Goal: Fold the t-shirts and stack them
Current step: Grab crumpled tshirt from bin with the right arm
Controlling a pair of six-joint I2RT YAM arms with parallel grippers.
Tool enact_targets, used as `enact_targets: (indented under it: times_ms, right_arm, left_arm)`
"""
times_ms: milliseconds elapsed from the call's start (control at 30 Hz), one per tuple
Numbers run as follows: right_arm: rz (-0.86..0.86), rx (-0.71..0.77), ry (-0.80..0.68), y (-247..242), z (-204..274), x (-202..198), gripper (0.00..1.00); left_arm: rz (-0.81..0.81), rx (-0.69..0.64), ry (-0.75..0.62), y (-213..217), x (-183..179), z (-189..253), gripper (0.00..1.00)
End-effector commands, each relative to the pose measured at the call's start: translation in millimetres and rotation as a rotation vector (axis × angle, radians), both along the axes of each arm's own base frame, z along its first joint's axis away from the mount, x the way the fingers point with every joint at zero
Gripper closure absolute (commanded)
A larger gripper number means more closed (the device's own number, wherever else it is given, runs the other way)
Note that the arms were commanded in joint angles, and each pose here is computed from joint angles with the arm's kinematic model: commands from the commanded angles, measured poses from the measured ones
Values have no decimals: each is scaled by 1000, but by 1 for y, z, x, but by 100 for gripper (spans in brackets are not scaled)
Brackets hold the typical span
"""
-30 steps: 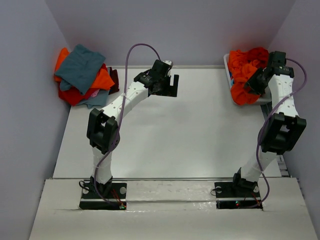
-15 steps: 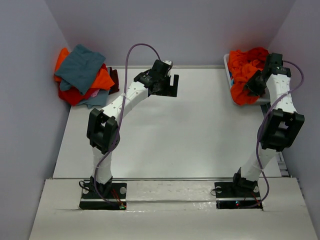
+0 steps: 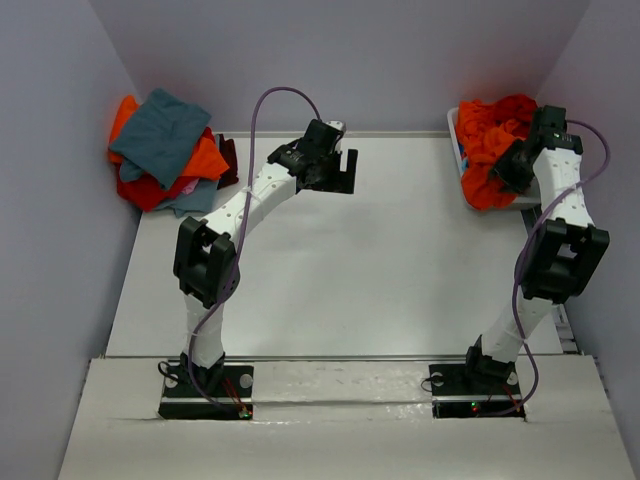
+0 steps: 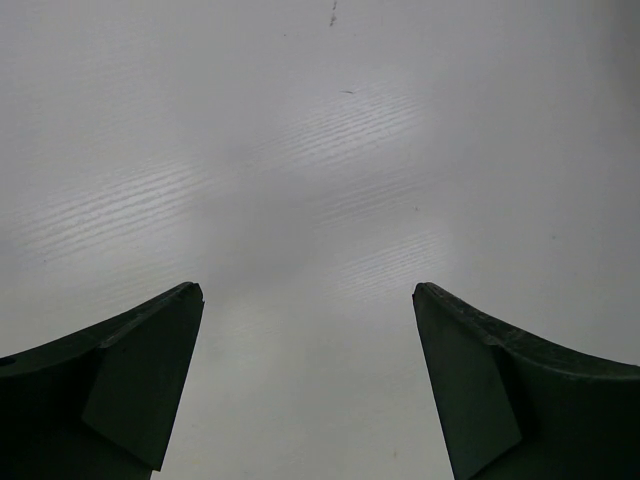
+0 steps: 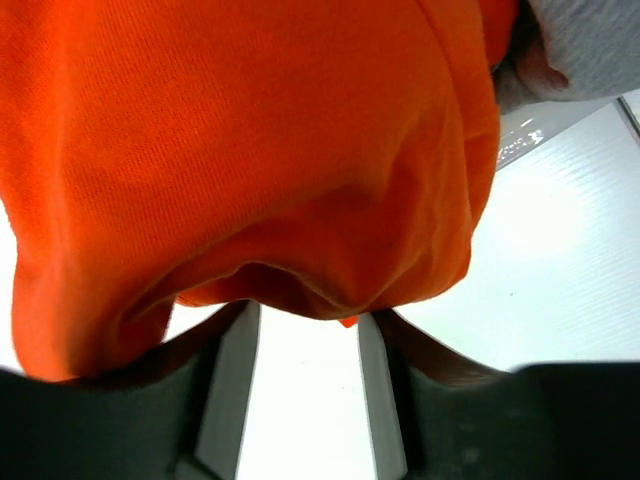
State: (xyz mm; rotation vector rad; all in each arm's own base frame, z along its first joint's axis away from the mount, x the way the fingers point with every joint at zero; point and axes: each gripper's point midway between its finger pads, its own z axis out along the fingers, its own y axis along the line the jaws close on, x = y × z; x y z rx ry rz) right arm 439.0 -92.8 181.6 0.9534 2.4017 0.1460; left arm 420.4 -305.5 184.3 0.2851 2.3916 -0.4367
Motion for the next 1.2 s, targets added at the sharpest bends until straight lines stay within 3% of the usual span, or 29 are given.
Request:
enact_targets:
  times_ms: [0,33,133,267,767,1167]
  right_arm:
    - [-9,-75,-106,-8,42,2,45]
    - [-10,-74,-104,-7,42,1,38]
    - [-16,-73,-114,-6,46,-2,30]
    - [-35,-105,-111,-12,48,-5,27]
    - [-46,-109,-78,-20,26,12,41]
    - [-75,-147,-96,-31,24,23,45]
  left_arm:
    - [-12,-32,-62,-1,0,30,1]
    - [-14,-34,-61,-2,0,30,1]
    - [-13,-32,-64,-1,-1,31,1]
    - [-13,-30,-62,0,-2,29,1]
    - [-11,-25,-71,2,-2,32,1]
    - [-12,-22,-69,2,-3,31,1]
